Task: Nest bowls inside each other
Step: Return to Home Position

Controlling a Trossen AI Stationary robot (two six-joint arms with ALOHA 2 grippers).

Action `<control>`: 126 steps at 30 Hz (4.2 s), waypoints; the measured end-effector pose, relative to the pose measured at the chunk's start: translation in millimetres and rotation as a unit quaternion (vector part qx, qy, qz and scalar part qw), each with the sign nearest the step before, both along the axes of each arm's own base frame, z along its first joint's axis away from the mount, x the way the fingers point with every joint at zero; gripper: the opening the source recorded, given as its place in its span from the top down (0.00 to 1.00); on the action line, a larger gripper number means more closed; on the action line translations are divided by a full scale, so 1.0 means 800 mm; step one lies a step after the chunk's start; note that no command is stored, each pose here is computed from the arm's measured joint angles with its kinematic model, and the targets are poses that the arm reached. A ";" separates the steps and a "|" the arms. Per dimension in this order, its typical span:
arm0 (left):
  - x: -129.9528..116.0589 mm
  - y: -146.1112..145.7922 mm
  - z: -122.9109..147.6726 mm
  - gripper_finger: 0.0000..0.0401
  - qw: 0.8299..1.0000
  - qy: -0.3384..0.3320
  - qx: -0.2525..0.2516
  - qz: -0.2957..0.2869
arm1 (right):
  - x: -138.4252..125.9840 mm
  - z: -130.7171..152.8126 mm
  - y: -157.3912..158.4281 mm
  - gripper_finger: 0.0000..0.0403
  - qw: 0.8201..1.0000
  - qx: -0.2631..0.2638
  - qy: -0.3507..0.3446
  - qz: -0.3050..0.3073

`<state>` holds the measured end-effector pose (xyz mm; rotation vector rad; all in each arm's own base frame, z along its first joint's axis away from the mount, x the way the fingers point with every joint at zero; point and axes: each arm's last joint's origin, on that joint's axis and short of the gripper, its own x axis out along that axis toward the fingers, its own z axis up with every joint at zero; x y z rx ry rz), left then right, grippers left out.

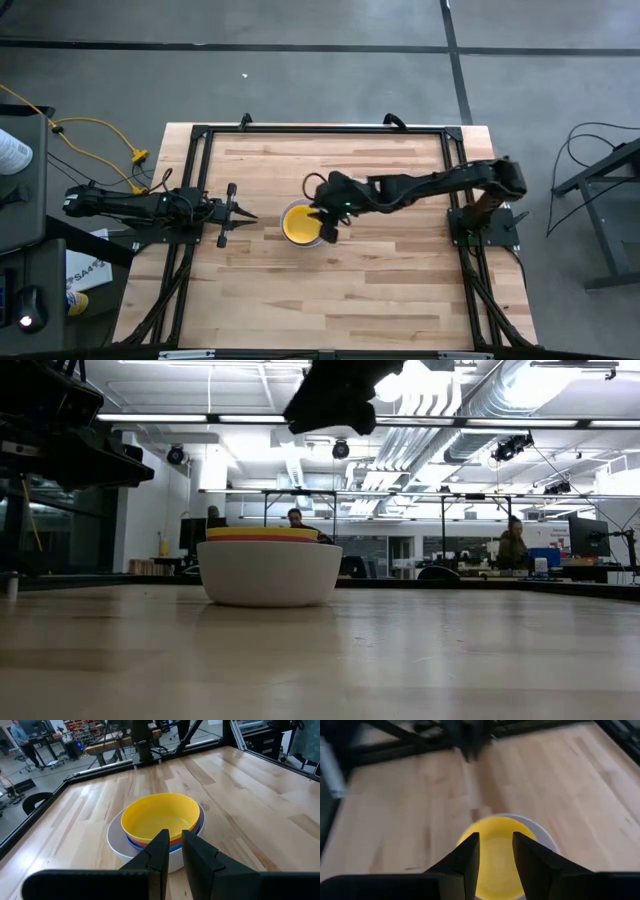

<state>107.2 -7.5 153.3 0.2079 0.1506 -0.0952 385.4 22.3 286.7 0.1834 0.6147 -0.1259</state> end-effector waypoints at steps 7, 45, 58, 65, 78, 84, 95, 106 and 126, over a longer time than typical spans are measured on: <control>0.000 0.000 0.000 0.87 1.000 0.000 0.000 0.000 | -0.036 -0.012 0.001 0.73 0.999 0.003 -0.028 0.042; 0.000 0.000 0.000 0.87 1.000 -0.001 0.000 0.000 | -0.236 -0.099 0.030 0.73 0.978 0.021 -0.166 0.126; 0.000 0.000 0.000 0.87 1.000 0.000 0.000 0.000 | -0.282 -0.112 0.021 0.73 0.966 0.003 -0.219 0.139; 0.000 0.000 0.000 0.87 1.000 0.000 0.000 0.000 | -0.302 -0.118 0.016 0.73 0.959 0.003 -0.246 0.139; 0.000 0.000 0.000 0.87 1.000 0.000 0.000 0.000 | -0.330 -0.136 0.011 0.73 0.942 0.012 -0.293 0.163; 0.000 0.000 0.000 0.87 1.000 0.000 0.000 0.000 | -0.334 -0.140 0.010 0.73 0.939 0.024 -0.302 0.164; 0.000 0.000 0.000 0.87 1.000 0.000 0.000 0.000 | -0.340 -0.145 0.010 0.73 0.931 0.035 -0.315 0.181; 0.000 0.000 0.000 0.87 1.000 0.000 0.000 0.000 | -0.347 -0.145 0.009 0.73 0.931 0.034 -0.314 0.181; 0.000 0.000 0.000 0.87 1.000 0.000 0.000 0.000 | -0.360 -0.152 0.001 0.73 0.945 0.006 -0.302 0.125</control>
